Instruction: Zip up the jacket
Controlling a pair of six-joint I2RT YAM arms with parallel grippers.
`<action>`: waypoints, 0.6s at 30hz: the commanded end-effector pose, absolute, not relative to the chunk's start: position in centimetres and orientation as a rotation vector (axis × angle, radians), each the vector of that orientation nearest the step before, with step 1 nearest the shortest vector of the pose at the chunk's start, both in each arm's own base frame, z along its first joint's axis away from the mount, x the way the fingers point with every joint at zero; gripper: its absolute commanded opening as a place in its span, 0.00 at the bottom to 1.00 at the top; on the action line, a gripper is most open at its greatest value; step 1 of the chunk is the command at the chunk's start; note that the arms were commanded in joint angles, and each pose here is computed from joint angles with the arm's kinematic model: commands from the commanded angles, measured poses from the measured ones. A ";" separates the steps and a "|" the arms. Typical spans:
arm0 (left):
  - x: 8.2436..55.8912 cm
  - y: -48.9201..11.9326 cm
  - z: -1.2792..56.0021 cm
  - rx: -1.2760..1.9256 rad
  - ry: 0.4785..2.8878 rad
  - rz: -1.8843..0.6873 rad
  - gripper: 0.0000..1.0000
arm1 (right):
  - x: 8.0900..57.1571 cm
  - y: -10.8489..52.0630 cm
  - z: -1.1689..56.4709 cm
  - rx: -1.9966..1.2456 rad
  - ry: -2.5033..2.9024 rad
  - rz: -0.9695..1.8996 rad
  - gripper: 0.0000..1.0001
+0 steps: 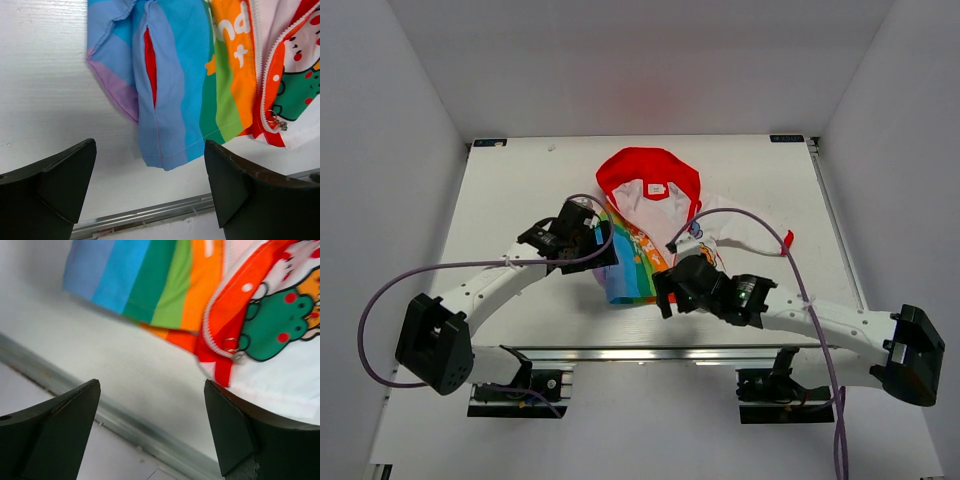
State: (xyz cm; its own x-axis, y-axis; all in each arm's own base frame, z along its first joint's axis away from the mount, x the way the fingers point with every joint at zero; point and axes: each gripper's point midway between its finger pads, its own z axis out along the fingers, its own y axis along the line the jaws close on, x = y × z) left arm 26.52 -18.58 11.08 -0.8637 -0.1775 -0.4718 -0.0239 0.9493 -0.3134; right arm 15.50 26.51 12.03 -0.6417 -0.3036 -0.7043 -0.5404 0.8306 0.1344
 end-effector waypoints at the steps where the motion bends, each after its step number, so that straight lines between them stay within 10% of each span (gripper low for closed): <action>1: 26.7 -19.4 12.6 -0.094 2.525 -0.500 0.98 | 17.7 25.7 11.6 -0.568 2.293 0.456 0.89; 10: 26.1 -18.6 12.5 -0.098 2.518 -0.483 0.98 | 22.8 25.4 8.1 -0.586 2.313 0.600 0.89; 18: 25.8 -18.4 12.7 -0.117 2.501 -0.494 0.98 | 17.7 26.5 4.0 -0.682 2.478 0.820 0.89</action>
